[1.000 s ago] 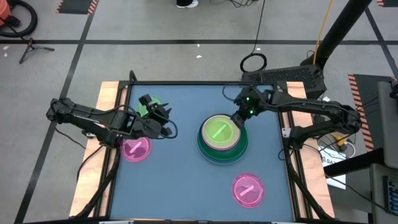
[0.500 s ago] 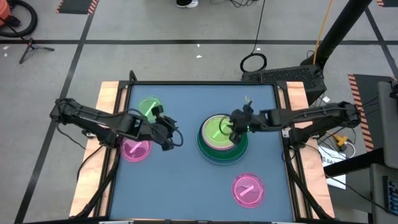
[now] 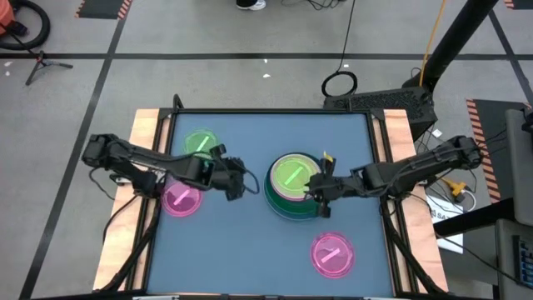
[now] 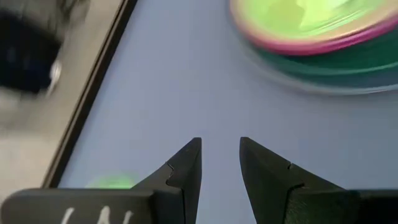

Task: Stack plastic plates
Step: Stack the light green plate on top of the light green plate

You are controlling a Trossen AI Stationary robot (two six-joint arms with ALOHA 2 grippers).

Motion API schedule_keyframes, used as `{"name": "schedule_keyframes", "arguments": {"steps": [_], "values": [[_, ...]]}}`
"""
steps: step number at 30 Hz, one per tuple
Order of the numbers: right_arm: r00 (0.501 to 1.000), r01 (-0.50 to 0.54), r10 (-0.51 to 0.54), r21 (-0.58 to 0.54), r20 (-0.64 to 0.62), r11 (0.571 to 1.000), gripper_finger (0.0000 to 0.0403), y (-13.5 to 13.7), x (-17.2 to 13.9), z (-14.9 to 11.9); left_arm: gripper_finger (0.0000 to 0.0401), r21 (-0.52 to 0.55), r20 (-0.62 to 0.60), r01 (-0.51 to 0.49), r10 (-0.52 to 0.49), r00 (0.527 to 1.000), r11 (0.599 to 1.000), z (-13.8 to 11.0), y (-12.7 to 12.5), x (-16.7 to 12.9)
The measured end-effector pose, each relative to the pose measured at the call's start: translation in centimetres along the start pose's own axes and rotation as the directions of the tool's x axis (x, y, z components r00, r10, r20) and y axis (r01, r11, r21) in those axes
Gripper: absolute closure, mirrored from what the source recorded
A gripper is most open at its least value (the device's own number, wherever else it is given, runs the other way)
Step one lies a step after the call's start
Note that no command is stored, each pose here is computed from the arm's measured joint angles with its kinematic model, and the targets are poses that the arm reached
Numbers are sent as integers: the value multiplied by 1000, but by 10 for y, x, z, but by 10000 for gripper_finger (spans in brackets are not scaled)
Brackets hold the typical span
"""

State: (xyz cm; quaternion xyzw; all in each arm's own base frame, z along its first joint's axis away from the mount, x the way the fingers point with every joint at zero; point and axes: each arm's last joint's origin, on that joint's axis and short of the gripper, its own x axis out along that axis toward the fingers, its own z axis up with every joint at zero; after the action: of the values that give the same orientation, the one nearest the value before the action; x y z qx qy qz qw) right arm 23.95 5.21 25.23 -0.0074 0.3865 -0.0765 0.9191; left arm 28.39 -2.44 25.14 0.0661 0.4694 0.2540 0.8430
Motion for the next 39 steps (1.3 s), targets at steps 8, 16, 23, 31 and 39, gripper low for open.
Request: {"name": "schedule_keyframes", "arguments": {"steps": [8,16,23,31,39], "values": [[998,62,-59,-121,32,991,312,1,-4,0,286,-190,-347,-179,104,932,965,-16,53,51],[986,67,-48,-118,158,991,312,-14,-38,7,286,-315,-414,-139,-4,910,939,-28,95,89],[980,57,-37,-98,193,994,312,-18,-50,7,286,-367,-504,-157,-54,862,917,-59,106,111],[987,60,-43,-110,155,992,312,-16,-43,5,286,-441,-465,-185,-47,884,878,-78,105,126],[987,59,-43,-99,154,993,312,-16,-43,5,286,-444,-454,-225,-1,891,867,-88,103,131]]}}
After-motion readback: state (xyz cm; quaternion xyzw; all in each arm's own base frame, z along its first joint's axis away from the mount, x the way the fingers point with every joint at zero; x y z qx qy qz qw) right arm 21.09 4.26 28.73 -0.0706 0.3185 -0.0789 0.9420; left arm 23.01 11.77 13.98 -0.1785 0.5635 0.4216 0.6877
